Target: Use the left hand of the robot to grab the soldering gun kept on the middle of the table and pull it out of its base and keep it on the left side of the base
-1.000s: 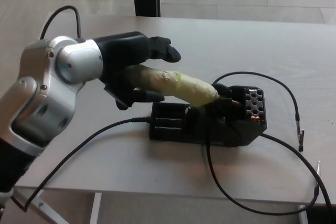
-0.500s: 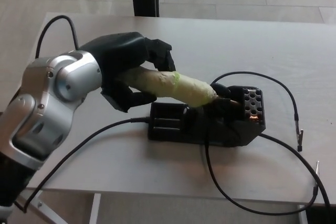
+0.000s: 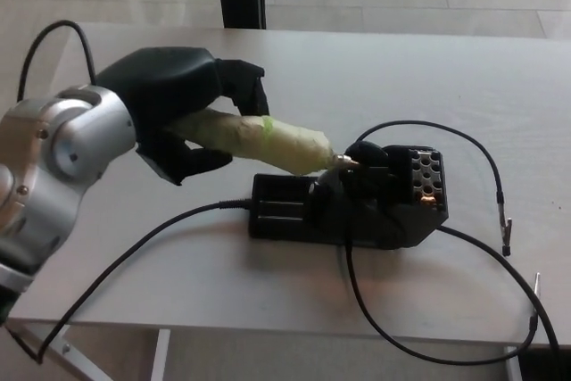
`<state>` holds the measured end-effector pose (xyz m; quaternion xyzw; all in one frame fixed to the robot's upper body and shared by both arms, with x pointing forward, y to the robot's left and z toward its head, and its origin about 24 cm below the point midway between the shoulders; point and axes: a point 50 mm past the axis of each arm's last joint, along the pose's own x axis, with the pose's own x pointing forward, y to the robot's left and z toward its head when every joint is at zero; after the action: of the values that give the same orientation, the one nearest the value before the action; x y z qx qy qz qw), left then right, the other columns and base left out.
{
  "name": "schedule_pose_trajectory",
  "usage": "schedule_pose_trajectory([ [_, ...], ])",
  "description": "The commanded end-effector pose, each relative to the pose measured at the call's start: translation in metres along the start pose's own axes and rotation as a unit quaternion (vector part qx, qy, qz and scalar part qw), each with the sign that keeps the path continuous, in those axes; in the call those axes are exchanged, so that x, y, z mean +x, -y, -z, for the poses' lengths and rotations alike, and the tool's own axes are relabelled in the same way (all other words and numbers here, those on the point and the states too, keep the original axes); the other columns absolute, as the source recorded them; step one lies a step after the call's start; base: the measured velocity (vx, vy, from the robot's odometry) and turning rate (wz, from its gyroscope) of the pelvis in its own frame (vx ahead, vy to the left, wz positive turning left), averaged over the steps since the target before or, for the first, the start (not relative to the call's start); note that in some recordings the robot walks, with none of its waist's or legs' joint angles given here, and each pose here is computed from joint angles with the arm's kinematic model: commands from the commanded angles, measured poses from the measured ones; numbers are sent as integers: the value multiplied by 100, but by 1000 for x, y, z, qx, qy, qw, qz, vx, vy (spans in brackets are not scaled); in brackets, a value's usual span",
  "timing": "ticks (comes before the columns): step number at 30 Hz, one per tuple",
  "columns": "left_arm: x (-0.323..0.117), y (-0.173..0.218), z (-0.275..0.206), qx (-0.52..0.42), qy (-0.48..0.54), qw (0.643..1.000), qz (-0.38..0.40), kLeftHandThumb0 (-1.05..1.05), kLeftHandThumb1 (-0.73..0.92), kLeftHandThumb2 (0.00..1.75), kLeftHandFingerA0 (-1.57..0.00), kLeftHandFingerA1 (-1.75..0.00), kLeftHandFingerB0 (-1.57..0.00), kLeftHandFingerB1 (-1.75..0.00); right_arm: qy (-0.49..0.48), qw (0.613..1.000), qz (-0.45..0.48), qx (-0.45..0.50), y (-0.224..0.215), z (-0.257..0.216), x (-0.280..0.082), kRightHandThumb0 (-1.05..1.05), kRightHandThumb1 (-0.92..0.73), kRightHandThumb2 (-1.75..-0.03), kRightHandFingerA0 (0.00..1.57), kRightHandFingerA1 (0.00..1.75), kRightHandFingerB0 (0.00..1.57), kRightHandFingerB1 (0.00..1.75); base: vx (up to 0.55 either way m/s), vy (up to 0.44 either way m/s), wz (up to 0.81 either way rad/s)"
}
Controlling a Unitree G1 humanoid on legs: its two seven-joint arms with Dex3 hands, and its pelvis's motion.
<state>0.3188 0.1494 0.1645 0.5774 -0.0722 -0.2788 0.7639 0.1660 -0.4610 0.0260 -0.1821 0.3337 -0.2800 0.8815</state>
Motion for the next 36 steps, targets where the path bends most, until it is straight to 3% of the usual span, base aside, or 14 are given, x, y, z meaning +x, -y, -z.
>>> schedule_pose_trajectory([
  [1, -15, -19, 9, 12, 8, 1000, -16, -14, 56, 100, -92, -175, -79, -154, 9, 1000, 17, -7, 12, -4, -2, -105, -50, -136, 136, 101, 52, 120, 0, 0, 0],
  [3, -21, -24, 14, 2, -4, 1000, -20, -13, 55, 100, -94, -172, -80, -151, 7, 1000, 20, -12, 14, -3, -3, -105, -48, -134, 134, 96, 54, 122, 0, 0, 0],
  [4, -26, -30, 18, 3, -20, 1000, -22, -12, 48, 107, -123, -133, -101, -117, 11, 1000, 17, -16, 14, -3, -3, -104, -48, -134, 139, 98, 53, 121, 0, 0, 0],
  [8, -38, -34, 29, -5, -31, 999, -27, -10, 55, 98, -97, -170, -79, -151, 10, 1000, 15, -14, 14, -1, -3, -105, -46, -132, 134, 96, 57, 124, 0, 0, 0],
  [9, -42, -34, 34, -9, -36, 999, -30, -11, 48, 105, -126, -136, -102, -119, 10, 1000, 16, -12, 13, -1, -4, -104, -45, -131, 139, 97, 58, 125, 0, 0, 0],
  [13, -50, -30, 43, -32, -52, 998, -32, -9, 47, 108, -125, -132, -102, -115, 7, 1000, 17, -13, 11, 1, -3, -104, -44, -131, 139, 96, 58, 125, 0, 0, 0],
  [14, -53, -25, 47, -53, -53, 996, -36, -8, 51, 112, -100, -158, -86, -136, 9, 1000, 17, -15, 11, 1, -3, -105, -50, -110, 142, 87, 46, 148, 0, 0, 0],
  [17, -59, -11, 52, -78, -63, 994, -39, -7, 52, 112, -105, -154, -85, -142, 10, 1000, 15, -14, 9, 1, -3, -105, -50, -111, 142, 86, 46, 148, 0, 0, 0],
  [19, -63, 1, 54, -98, -68, 992, -42, -7, 51, 112, -125, -132, -101, -116, 13, 1000, 11, -14, 8, 0, -2, -105, -45, -131, 140, 96, 59, 126, 0, 0, 0],
  [20, -67, 20, 57, -156, -59, 985, -47, -4, 54, 104, -99, -167, -81, -138, 13, 1000, 10, -10, 7, 0, -2, -105, -46, -133, 135, 95, 60, 126, 0, 0, 0],
  [22, -72, 58, 56, -220, -78, 972, -35, -8, 58, 110, -95, -171, -76, -144, 11, 1000, 10, -3, 5, -1, -1, -105, -49, -135, 137, 99, 59, 125, 0, 0, 0],
  [28, -78, 122, 49, -293, -92, 951, -26, -9, 52, 120, -98, -166, -86, -149, 10, 1000, 6, 1, 2, -1, 0, -105, -46, -134, 137, 99, 59, 125, 0, 0, 0],
  [30, -77, 128, 47, -298, -92, 950, -26, -11, 52, 123, -108, -162, -92, -149, 10, 1000, 5, 1, 1, -2, 0, -105, -46, -114, 138, 90, 43, 148, 0, 0, 0],
  [36, -71, 126, 44, -283, -86, 954, -41, -16, 53, 119, -111, -165, -89, -148, 17, 1000, 4, 4, 0, -3, 0, -105, -48, -115, 138, 87, 42, 148, 0, 0, 0],
])
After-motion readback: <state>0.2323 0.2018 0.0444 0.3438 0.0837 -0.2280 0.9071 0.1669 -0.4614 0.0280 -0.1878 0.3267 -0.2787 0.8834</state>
